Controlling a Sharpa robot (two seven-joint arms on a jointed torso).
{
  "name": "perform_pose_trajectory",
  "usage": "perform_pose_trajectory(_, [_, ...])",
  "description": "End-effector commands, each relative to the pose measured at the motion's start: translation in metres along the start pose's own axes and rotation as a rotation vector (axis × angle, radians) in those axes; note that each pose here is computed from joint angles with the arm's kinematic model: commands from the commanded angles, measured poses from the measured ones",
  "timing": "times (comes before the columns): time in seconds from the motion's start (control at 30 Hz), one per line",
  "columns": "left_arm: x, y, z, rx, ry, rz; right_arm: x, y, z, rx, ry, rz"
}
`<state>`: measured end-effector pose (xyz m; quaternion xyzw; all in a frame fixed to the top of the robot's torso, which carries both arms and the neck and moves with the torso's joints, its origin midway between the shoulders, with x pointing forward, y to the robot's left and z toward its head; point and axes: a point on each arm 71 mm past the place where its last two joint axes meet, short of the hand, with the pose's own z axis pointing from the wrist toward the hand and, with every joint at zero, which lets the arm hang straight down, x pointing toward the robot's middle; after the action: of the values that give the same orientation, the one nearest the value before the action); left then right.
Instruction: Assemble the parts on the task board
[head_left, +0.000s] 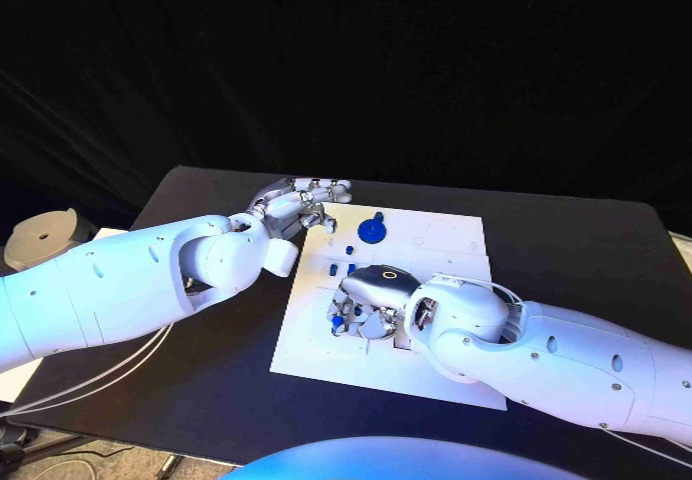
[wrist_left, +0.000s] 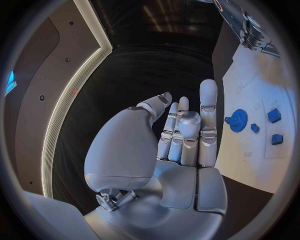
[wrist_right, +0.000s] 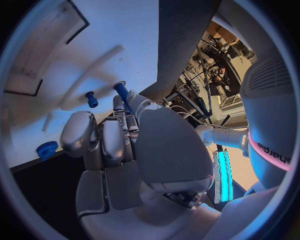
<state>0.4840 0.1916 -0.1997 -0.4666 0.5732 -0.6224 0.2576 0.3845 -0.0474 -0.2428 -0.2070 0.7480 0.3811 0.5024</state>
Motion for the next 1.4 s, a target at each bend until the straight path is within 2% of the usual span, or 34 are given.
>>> perform_pose_trajectory(0.03, [0.0027,-0.0006,0.0004,0.005,0.022,-0.004,0.0084,-0.0017,-0.0001,0.013,0.050,-0.020])
perform_pose_trajectory(0.83, [0.0029,-0.0005,0.0003,0.004,0.023,-0.005,0.0144,-0.0011,0.0011,0.021,0.099,-0.038])
perform_pose_trajectory(1.4, [0.0025,-0.0006,0.0002,0.004,0.024,-0.005,0.0149,0.0000,-0.0009,0.019,0.096,-0.040])
